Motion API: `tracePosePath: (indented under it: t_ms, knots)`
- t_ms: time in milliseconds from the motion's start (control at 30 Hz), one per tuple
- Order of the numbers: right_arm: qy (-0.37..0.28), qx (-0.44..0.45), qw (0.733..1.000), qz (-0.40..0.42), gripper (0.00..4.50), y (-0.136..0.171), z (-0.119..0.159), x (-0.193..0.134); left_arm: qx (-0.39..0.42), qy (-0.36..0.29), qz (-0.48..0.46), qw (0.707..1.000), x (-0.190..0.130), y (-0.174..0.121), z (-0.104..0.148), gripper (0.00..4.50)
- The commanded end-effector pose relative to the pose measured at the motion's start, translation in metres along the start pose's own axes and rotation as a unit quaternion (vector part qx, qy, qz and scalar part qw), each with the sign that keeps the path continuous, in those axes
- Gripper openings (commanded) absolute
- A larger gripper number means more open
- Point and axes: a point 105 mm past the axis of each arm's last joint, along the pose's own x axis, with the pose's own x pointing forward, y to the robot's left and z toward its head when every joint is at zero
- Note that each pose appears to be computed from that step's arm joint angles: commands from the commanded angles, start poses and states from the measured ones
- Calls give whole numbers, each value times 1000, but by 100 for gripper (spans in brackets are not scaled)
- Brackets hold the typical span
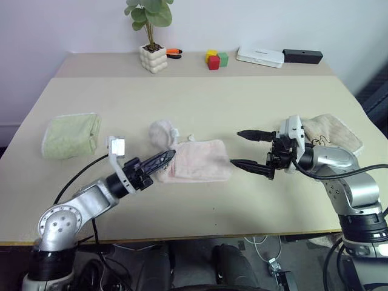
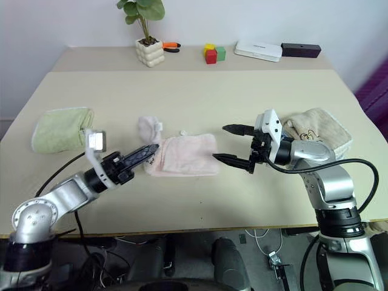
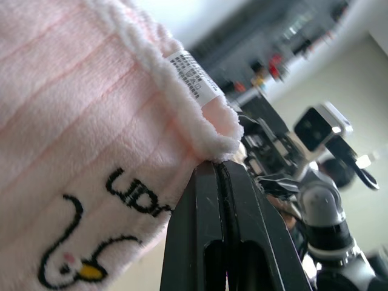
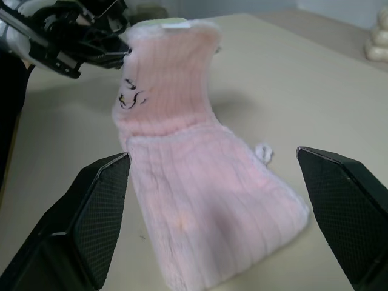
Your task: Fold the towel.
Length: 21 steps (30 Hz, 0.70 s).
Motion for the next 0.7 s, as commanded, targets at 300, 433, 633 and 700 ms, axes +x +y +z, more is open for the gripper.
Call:
tracePosePath:
  t_ms: [300, 433, 633, 700]
  knots:
    - [24, -28, 997, -67, 450, -8, 4, -39, 30, 117, -103, 987, 59, 0, -31, 2]
    - [29, -27, 996, -77, 450, -3, 2, -44, 35, 133, -111, 984, 73, 7, -36, 2]
    - [29, -26, 995, -95, 450, 1, 1, -46, 46, 166, -146, 974, 89, 4, -52, 2]
    - [29, -27, 995, -97, 450, 1, 1, -45, 59, 166, -144, 974, 93, 6, -54, 2]
